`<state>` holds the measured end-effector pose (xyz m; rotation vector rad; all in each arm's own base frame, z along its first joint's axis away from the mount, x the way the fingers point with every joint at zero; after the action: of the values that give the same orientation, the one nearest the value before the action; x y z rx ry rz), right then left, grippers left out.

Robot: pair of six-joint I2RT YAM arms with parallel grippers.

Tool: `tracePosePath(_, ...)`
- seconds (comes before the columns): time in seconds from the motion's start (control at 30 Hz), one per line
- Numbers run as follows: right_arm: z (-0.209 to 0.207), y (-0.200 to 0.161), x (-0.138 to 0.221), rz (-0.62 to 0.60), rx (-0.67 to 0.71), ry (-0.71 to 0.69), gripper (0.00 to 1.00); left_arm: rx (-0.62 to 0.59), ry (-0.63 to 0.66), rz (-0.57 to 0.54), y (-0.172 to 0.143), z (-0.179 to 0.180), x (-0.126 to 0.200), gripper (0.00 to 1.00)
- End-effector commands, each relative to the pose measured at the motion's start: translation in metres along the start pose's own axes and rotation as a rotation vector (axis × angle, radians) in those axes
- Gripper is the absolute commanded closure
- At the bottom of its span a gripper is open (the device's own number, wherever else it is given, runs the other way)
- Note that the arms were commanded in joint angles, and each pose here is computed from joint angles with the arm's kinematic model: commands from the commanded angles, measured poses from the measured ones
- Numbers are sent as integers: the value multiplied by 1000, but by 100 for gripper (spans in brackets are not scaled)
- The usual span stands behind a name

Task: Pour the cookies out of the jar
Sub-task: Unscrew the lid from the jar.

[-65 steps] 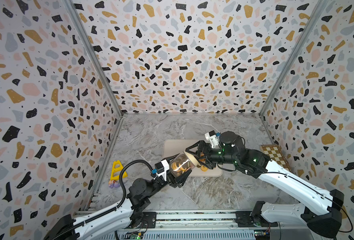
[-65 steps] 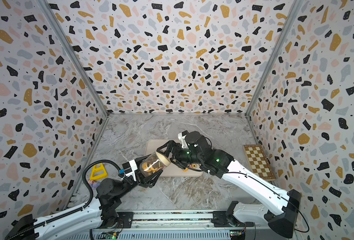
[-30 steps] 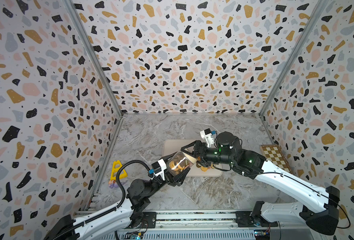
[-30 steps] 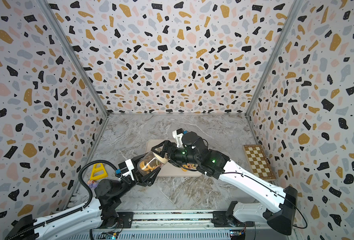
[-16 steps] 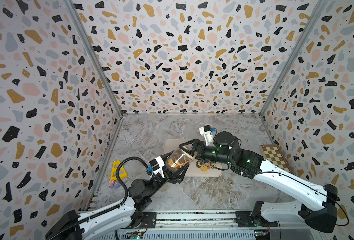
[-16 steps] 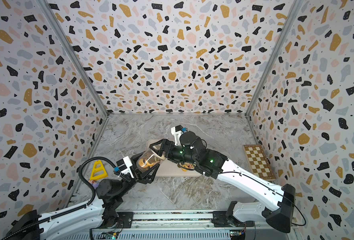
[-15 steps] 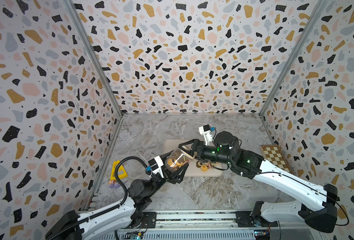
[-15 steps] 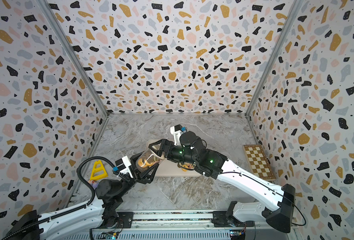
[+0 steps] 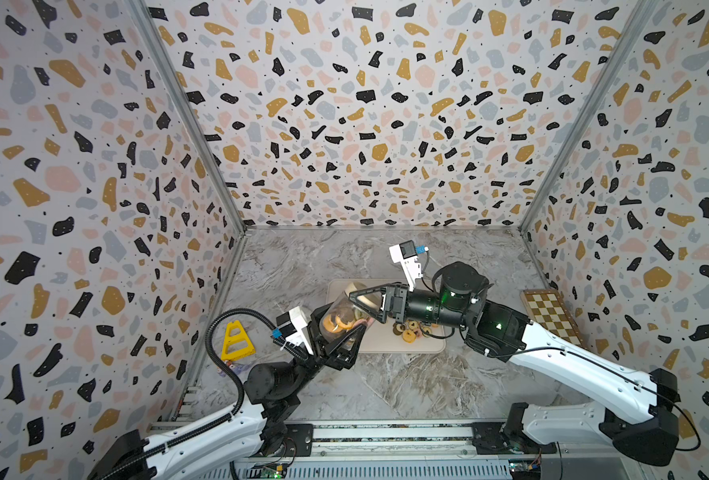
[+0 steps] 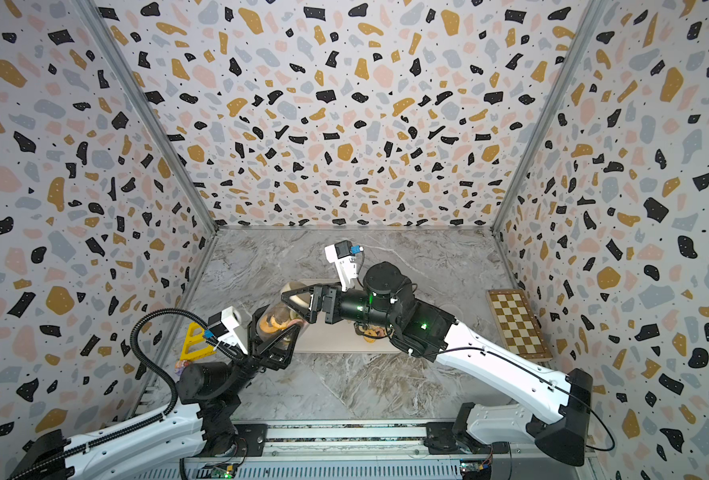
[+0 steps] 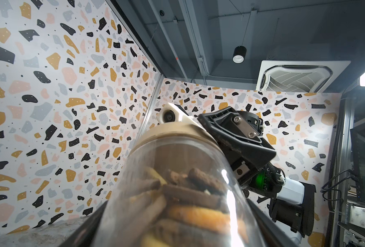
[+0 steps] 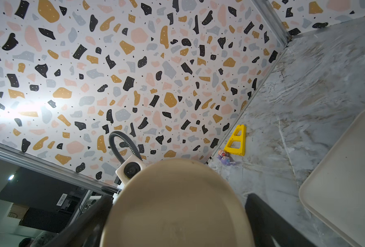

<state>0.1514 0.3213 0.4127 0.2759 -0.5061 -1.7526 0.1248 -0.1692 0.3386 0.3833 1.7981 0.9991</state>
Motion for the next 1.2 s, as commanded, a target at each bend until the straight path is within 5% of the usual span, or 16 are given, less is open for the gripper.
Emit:
tracePosePath(0.0, 21, 13, 17, -58, -6, -22, 1, -65, -44, -171, 42, -11, -2, 100)
tracePosePath(0.17, -4, 29, 49, -174, -178, -352, 1, -194, -22, -65, 28, -8, -2, 100)
tracePosePath(0.47, -17, 14, 45, -52, -401, -336, 1, -414, -116, 121, 6, -14, -17, 100)
tracePosePath(1.17, -44, -5, 38, -50, -551, -396, 1, -422, -92, 49, 7, -12, -25, 100)
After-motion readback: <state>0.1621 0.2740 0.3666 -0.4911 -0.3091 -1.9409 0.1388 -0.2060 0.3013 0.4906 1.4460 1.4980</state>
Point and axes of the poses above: each gripper's point midway between its finger pads, its own x axis back along the fingers, its own z axis along the line the jaws close on, y = z × x, the point moved 6 cm from there along x, back along the fingers, and after that the axes turned 11 degrees about -x, right-handed, at the moved point
